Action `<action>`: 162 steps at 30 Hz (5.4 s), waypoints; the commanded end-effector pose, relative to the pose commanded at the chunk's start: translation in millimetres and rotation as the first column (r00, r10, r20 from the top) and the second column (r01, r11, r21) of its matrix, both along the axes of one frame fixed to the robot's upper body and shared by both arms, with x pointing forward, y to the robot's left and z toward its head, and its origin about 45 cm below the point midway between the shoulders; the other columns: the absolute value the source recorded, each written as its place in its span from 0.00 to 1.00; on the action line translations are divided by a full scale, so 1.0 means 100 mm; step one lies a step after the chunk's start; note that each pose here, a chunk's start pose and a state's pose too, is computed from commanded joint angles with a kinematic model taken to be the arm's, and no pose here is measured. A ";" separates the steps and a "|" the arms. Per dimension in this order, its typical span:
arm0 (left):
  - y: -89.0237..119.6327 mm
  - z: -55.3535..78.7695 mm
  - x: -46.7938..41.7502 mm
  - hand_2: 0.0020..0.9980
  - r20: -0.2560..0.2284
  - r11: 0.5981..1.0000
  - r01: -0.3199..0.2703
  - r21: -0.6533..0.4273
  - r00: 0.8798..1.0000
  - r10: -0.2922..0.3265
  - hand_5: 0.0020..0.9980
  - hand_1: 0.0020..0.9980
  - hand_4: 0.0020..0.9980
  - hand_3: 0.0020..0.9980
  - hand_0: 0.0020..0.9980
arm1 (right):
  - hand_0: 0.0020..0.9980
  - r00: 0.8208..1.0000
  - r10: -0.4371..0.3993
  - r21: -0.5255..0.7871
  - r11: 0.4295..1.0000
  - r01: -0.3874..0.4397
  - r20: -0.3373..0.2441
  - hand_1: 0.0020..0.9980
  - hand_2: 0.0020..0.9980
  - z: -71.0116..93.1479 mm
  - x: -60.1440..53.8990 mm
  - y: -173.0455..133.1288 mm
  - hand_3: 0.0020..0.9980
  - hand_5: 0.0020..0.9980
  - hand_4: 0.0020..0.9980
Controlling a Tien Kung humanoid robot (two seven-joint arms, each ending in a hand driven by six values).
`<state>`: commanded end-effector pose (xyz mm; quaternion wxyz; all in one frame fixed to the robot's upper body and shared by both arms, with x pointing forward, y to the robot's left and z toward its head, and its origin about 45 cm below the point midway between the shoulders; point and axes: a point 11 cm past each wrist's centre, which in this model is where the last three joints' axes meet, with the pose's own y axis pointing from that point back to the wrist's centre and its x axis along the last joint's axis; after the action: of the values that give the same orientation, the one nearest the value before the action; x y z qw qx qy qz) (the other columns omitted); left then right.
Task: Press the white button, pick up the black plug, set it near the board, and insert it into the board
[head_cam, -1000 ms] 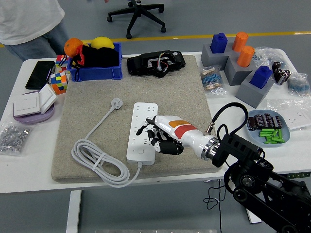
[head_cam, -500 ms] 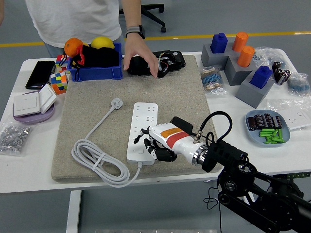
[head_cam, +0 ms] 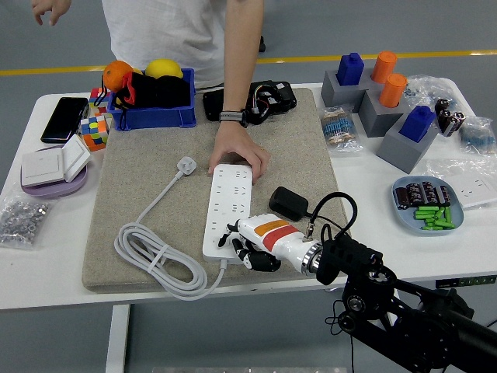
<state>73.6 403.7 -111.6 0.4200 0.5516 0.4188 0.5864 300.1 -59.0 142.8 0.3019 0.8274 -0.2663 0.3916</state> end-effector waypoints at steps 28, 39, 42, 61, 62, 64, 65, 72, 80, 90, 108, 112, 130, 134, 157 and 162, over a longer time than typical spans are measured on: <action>-0.02 -0.01 -0.032 0.51 -0.003 1.000 -0.006 -0.004 1.000 0.006 0.26 0.50 0.60 0.58 0.47 | 0.00 1.000 -0.023 -0.032 0.999 0.023 0.000 0.00 0.11 -0.07 0.11 -0.10 0.62 0.00 0.18; -0.03 -0.01 -0.039 0.51 -0.005 1.000 -0.007 -0.006 1.000 0.007 0.26 0.50 0.60 0.58 0.47 | 0.00 0.999 -0.029 -0.044 0.999 0.028 -0.014 0.00 0.10 -0.14 0.11 -0.14 0.61 0.00 0.18; -0.03 -0.01 -0.035 0.51 -0.004 1.000 -0.008 -0.006 1.000 0.008 0.26 0.50 0.60 0.58 0.47 | 0.00 0.999 -0.032 -0.027 0.999 0.032 -0.011 0.00 0.11 -0.10 0.12 -0.14 0.61 0.00 0.18; -0.04 -0.02 -0.045 0.51 -0.004 1.000 -0.011 -0.007 1.000 0.011 0.26 0.50 0.60 0.58 0.47 | 0.44 0.988 -0.141 0.293 0.949 0.115 0.067 0.42 0.45 0.49 0.28 -0.32 0.61 0.01 0.69; -0.03 -0.02 -0.049 0.51 -0.005 1.000 -0.011 -0.007 1.000 0.011 0.26 0.50 0.60 0.58 0.47 | 0.44 0.985 -0.160 0.293 0.946 0.136 0.058 0.42 0.45 0.47 0.31 -0.37 0.61 0.01 0.69; -0.03 -0.02 -0.051 0.51 -0.006 1.000 -0.013 -0.007 1.000 0.013 0.26 0.50 0.60 0.58 0.47 | 0.44 0.981 -0.187 0.295 0.941 0.164 0.050 0.42 0.45 0.46 0.35 -0.46 0.61 0.01 0.69; -0.03 -0.02 -0.052 0.51 -0.006 1.000 -0.013 -0.006 1.000 0.013 0.26 0.50 0.60 0.58 0.47 | 0.44 0.979 -0.200 0.296 0.939 0.177 0.049 0.42 0.45 0.46 0.38 -0.50 0.61 0.01 0.69; -0.04 -0.02 -0.037 0.51 -0.002 1.000 -0.013 -0.008 1.000 0.013 0.26 0.50 0.60 0.58 0.47 | 0.78 0.963 -0.267 0.297 0.924 0.242 0.046 0.76 0.74 0.45 0.44 -0.74 0.77 0.25 1.00; -0.04 -0.02 -0.046 0.51 -0.005 1.000 -0.013 -0.009 1.000 0.013 0.26 0.50 0.60 0.58 0.47 | 0.79 0.950 -0.310 0.289 0.912 0.290 0.025 0.80 0.75 0.35 0.42 -0.90 0.77 0.26 1.00; -0.02 -0.01 -0.043 0.51 -0.006 1.000 -0.010 -0.005 1.000 0.010 0.26 0.50 0.60 0.58 0.47 | 0.81 0.928 -0.373 0.262 0.894 0.364 -0.018 0.80 0.75 0.13 0.41 -1.11 0.77 0.27 1.00; -0.02 -0.01 -0.024 0.51 -0.005 1.000 -0.001 -0.006 1.000 0.001 0.26 0.50 0.60 0.58 0.47 | 0.69 0.914 -0.405 0.255 0.883 0.395 -0.017 0.71 0.69 -0.17 0.45 -1.15 0.68 0.25 0.97; -0.03 -0.01 -0.039 0.51 -0.007 1.000 -0.003 -0.007 1.000 0.003 0.26 0.50 0.60 0.58 0.47 | 0.64 0.916 -0.401 0.245 0.885 0.395 -0.025 0.66 0.65 -0.22 0.45 -1.13 0.65 0.18 0.93; -0.05 -0.02 -0.041 0.51 -0.004 1.000 -0.008 -0.012 1.000 0.008 0.26 0.50 0.60 0.58 0.47 | 0.47 0.919 -0.394 0.298 0.879 0.372 0.017 0.48 0.54 -0.18 0.48 -1.11 0.59 0.00 0.81; -0.05 -0.02 -0.037 0.51 -0.003 1.000 -0.008 -0.012 1.000 0.008 0.26 0.50 0.60 0.58 0.47 | 0.47 0.925 -0.380 0.337 0.873 0.352 0.018 0.40 0.51 -0.12 0.47 -1.07 0.57 0.00 0.79; -0.04 -0.01 -0.020 0.51 -0.002 1.000 -0.007 -0.009 1.000 0.007 0.26 0.50 0.60 0.58 0.47 | 0.46 0.976 -0.211 0.399 0.901 0.170 0.060 0.42 0.50 0.23 0.64 -0.49 0.57 0.00 0.74; -0.04 -0.01 -0.018 0.51 -0.001 1.000 -0.007 -0.009 1.000 0.007 0.26 0.50 0.60 0.58 0.47 | 0.46 0.986 -0.160 0.361 0.923 0.130 0.054 0.42 0.50 0.13 0.61 -0.36 0.57 0.00 0.74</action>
<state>71.8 400.0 -113.0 0.4202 0.5486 0.4236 0.5857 361.2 -95.4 155.6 0.1637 0.8295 -0.4056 0.3473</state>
